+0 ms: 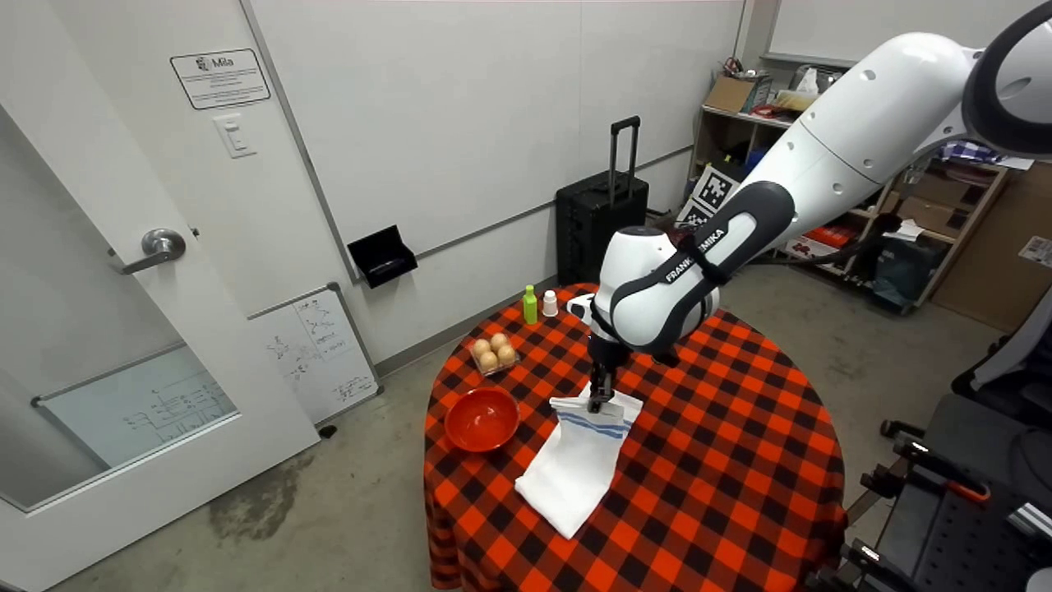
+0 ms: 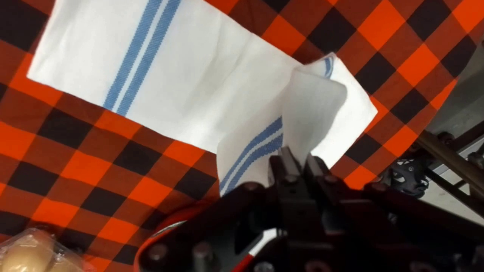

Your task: Fold the towel on the table

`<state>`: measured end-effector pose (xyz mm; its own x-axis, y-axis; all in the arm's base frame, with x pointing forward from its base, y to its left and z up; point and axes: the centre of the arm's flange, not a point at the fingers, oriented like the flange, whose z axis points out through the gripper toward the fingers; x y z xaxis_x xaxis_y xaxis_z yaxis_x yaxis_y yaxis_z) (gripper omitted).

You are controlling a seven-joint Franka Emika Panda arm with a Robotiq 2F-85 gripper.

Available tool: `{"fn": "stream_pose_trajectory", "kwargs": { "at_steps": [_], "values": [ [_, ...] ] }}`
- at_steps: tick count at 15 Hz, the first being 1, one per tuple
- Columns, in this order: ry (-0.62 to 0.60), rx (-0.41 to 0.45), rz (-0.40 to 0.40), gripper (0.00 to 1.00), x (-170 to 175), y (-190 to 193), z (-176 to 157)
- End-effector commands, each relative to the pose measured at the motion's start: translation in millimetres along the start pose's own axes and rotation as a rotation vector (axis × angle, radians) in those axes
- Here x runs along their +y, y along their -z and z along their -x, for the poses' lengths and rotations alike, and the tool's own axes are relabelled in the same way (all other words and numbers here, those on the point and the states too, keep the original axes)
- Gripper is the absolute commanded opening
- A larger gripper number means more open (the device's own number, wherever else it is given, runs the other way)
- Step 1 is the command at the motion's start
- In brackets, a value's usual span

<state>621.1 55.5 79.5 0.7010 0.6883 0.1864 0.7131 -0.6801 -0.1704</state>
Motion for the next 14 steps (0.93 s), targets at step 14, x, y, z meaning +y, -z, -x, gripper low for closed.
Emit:
{"fn": "stream_pose_trajectory", "kwargs": {
  "at_steps": [14],
  "values": [
    [0.117, 0.060, 0.102, 0.01, 21, 16, -34]
  ]
}}
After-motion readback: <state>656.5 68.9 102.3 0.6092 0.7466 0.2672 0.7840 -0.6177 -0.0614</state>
